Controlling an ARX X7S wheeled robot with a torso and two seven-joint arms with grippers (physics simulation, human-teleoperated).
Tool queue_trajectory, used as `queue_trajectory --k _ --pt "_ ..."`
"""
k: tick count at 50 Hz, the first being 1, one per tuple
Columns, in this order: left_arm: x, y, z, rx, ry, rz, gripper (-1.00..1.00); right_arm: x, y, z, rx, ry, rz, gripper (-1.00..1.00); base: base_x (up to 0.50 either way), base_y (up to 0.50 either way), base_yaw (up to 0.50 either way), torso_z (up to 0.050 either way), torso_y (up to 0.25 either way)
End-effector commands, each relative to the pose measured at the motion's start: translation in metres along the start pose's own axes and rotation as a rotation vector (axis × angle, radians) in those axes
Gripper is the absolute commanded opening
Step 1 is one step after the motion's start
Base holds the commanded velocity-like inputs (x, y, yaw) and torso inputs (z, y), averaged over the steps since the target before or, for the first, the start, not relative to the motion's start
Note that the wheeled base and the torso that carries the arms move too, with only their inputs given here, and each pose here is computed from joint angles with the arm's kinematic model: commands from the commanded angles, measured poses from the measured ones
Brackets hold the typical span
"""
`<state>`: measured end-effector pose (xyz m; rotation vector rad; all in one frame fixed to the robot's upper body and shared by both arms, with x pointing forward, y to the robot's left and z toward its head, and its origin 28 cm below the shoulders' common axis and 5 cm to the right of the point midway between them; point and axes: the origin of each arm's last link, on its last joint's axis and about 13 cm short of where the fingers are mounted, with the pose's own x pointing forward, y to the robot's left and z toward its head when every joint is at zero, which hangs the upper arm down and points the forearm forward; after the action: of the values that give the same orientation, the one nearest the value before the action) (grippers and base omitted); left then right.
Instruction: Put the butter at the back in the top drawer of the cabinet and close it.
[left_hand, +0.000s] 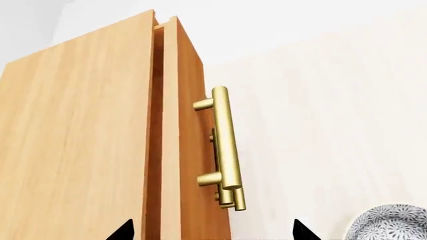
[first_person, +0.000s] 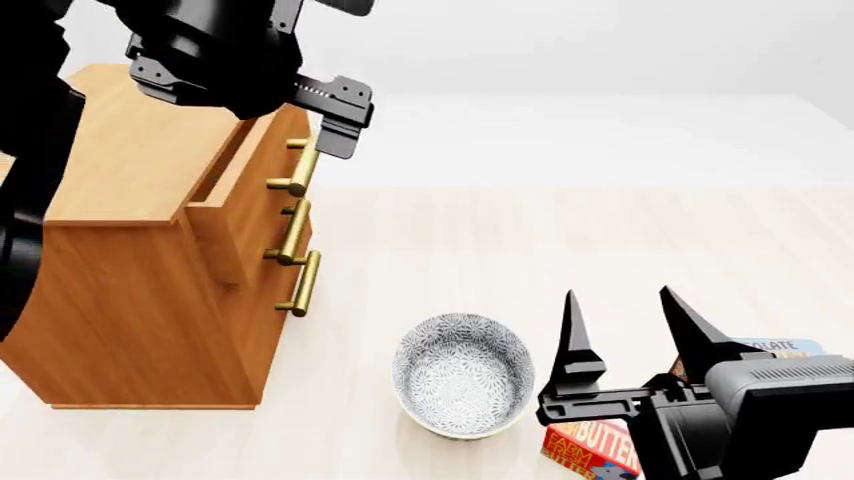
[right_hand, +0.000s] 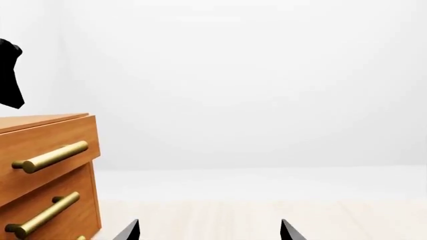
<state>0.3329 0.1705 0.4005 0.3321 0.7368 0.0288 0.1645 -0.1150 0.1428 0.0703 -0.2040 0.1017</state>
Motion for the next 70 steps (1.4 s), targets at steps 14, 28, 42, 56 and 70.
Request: queue_trajectory --k 14,28,42,56,70 --pt "0.019 -0.006 -0.002 0.017 0.055 0.011 1.0 0.001 -0.001 0.0 -0.003 0.006 0.002 1.0 0.0 0.0 0.0 0.0 0.0" --pt "0.029 -0.008 -0.004 0.032 0.084 0.019 1.0 0.001 -0.001 0.0 -0.004 0.007 0.004 1.0 0.0 0.0 0.0 0.0 0.0" --pt "0.038 -0.008 -0.006 0.037 0.11 0.043 1.0 0.001 -0.001 0.0 -0.005 0.006 0.005 1.0 0.0 0.0 0.0 0.0 0.0" --pt "0.046 -0.009 -0.009 0.041 0.129 0.046 1.0 0.001 0.0 0.0 -0.007 0.006 0.006 1.0 0.0 0.0 0.0 0.0 0.0" --pt "0.053 -0.007 -0.011 0.038 0.15 0.053 1.0 0.001 0.0 -0.001 -0.008 0.006 0.01 1.0 0.0 0.0 0.0 0.0 0.0"
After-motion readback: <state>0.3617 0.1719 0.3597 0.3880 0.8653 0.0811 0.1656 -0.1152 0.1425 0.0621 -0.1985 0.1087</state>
